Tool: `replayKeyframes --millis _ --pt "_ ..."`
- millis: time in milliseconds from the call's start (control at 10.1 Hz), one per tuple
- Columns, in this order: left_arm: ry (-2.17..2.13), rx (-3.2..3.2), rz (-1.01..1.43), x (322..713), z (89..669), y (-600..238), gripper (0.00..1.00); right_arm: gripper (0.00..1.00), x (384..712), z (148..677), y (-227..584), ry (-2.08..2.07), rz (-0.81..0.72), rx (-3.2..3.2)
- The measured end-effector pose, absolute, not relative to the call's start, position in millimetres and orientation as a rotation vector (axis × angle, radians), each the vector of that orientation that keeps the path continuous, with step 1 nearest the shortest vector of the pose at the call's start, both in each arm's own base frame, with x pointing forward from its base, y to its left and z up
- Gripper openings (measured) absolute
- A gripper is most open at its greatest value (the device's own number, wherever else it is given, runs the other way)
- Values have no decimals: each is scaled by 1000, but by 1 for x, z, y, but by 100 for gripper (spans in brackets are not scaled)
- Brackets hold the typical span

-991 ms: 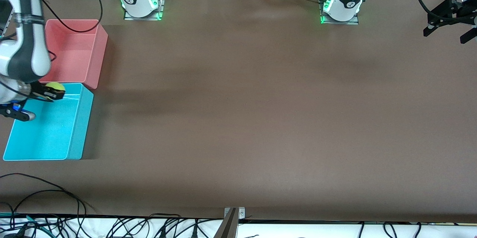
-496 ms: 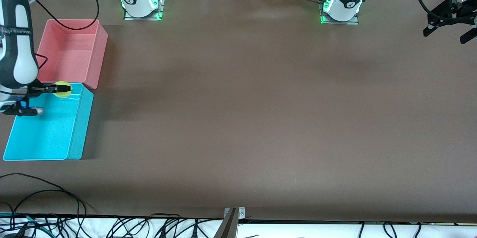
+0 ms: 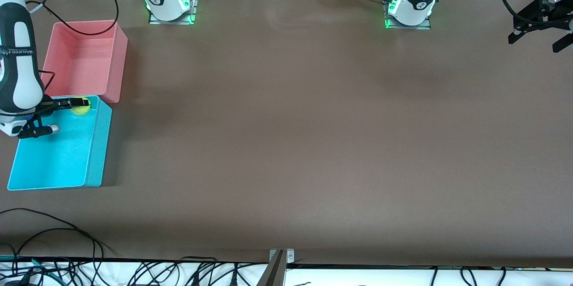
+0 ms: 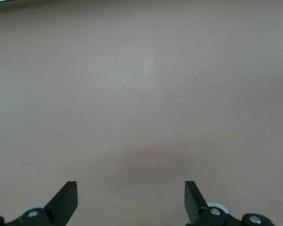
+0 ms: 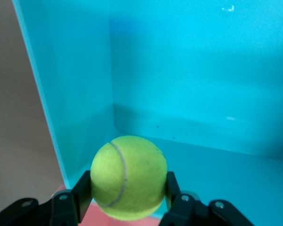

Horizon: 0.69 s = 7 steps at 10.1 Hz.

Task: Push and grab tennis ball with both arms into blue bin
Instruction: 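Lift the ball with the right gripper over the cyan bin, then open the right gripper to drop the ball into the cyan bin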

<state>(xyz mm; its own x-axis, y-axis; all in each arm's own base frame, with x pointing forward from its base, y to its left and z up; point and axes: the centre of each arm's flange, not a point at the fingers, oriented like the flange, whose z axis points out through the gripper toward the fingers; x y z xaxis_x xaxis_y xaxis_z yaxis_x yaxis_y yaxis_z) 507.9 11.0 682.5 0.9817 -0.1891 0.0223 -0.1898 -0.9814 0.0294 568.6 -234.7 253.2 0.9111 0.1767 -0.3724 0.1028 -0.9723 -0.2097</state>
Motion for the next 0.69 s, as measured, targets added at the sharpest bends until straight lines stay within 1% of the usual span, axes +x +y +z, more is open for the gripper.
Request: replayKeyframes --millis 198,397,496,595,694 --pt "-295 3096 30 508 683 11 100 66 569 234 -236 -311 585 -2855" --pt "-296 3096 30 508 683 11 100 66 573 228 -239 -346 585 -2850" --pt "-297 3096 30 508 683 11 100 69 575 230 -241 -351 577 -2854" --pt "-297 3096 30 508 683 11 100 81 578 233 -242 -354 567 -2859" --pt "-296 3096 30 508 683 11 100 98 582 240 -242 -359 561 -2861"
